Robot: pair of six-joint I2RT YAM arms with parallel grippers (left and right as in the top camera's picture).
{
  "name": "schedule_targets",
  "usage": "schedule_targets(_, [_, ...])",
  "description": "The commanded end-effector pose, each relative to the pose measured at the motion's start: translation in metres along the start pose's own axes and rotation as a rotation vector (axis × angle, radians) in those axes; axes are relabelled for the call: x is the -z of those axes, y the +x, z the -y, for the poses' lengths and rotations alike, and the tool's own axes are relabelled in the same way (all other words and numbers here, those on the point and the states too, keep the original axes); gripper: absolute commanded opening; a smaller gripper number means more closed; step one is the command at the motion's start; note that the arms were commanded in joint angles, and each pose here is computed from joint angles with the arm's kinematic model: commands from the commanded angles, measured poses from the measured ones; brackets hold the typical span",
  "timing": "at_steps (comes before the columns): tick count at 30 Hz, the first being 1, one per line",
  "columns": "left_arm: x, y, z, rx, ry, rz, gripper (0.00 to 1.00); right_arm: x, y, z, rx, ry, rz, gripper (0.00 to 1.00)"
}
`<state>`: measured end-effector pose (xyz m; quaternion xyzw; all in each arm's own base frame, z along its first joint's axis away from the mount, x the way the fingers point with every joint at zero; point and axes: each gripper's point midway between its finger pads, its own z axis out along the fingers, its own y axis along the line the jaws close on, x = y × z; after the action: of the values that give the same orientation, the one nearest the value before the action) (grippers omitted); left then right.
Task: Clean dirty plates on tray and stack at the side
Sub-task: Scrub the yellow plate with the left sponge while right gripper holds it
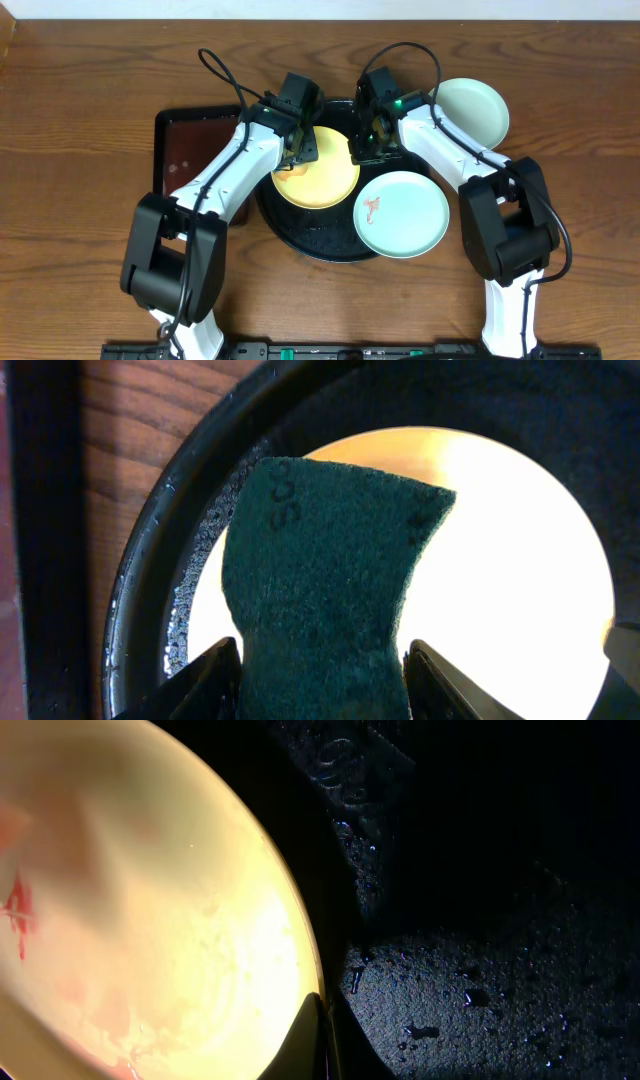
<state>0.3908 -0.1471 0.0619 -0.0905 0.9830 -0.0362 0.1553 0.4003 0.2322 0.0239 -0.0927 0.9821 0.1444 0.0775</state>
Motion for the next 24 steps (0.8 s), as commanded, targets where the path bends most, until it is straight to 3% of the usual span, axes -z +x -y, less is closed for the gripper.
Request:
schedule_targets(1, [-0.014, 0.011, -0.005, -0.007, -0.014, -0.052, 0.53, 0.001, -0.007, 0.014, -0.018, 0.039, 0.015, 0.01])
schedule_targets(5, [-0.023, 0.026, 0.006, -0.013, 0.054, -0.132, 0.53, 0.001, -0.008, 0.014, -0.018, 0.038, 0.017, 0.01])
schedule_targets(9, [-0.021, 0.023, 0.01, -0.044, 0.072, -0.122, 0.71, 0.001, -0.008, 0.015, -0.018, 0.039, 0.017, 0.01])
schedule_targets(15, [-0.007, 0.011, 0.012, -0.113, 0.083, -0.068, 0.75, 0.001, -0.008, 0.015, -0.01, 0.039, 0.017, 0.01])
schedule_targets(19, [-0.012, 0.013, 0.002, -0.116, 0.028, -0.071, 0.69, 0.001, -0.008, 0.016, -0.011, 0.045, 0.017, 0.01])
schedule_targets(24, [-0.028, 0.025, 0.0, -0.12, 0.02, -0.125, 0.41, 0.001, -0.008, 0.016, -0.011, 0.05, 0.02, 0.01])
